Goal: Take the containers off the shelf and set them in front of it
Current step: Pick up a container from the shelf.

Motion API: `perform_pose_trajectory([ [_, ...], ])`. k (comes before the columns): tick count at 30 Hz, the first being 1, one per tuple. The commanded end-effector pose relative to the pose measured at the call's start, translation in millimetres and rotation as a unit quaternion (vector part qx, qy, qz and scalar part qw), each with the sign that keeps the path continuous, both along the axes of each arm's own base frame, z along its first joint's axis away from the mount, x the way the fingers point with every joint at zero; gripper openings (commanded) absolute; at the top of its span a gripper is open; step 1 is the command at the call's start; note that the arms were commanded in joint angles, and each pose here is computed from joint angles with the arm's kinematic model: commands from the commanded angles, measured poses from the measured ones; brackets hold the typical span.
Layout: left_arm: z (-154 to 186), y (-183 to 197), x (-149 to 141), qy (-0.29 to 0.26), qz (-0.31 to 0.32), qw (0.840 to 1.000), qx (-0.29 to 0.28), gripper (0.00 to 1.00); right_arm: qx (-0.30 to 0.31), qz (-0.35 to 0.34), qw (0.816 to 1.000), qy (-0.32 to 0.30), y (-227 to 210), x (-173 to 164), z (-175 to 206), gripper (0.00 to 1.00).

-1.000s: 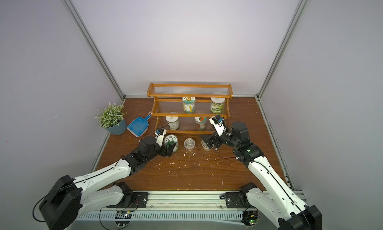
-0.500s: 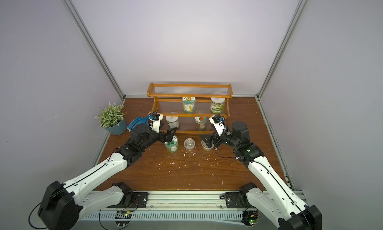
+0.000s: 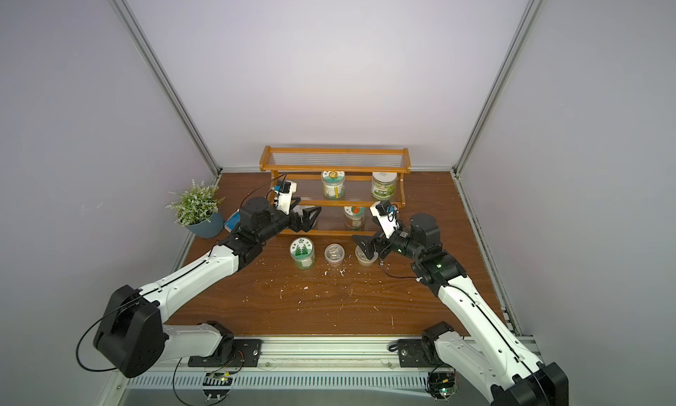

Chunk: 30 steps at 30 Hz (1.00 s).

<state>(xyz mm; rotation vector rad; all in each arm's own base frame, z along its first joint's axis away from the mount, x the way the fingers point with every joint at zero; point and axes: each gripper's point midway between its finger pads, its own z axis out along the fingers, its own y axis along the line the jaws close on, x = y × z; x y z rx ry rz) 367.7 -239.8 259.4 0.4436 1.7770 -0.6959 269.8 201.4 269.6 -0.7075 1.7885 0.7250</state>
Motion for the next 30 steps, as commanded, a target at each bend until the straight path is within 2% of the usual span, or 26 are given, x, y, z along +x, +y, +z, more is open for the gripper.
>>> perform_pose_trajectory([
  [1, 17, -6, 7, -0.036, -0.017, 0.999, -0.005, 0.99, 0.02, 0.008, 1.0, -0.018, 2, -1, 12, 0.99],
  [16, 1, -32, 75, -0.057, 0.001, 0.998, 0.033, 0.99, 0.01, -0.005, 1.0, -0.019, -3, 0, 13, 0.99],
  [30, -2, -51, 109, -0.06, -0.002, 0.998, 0.019, 0.99, -0.004, -0.016, 1.0, -0.024, -8, -1, 13, 0.99],
])
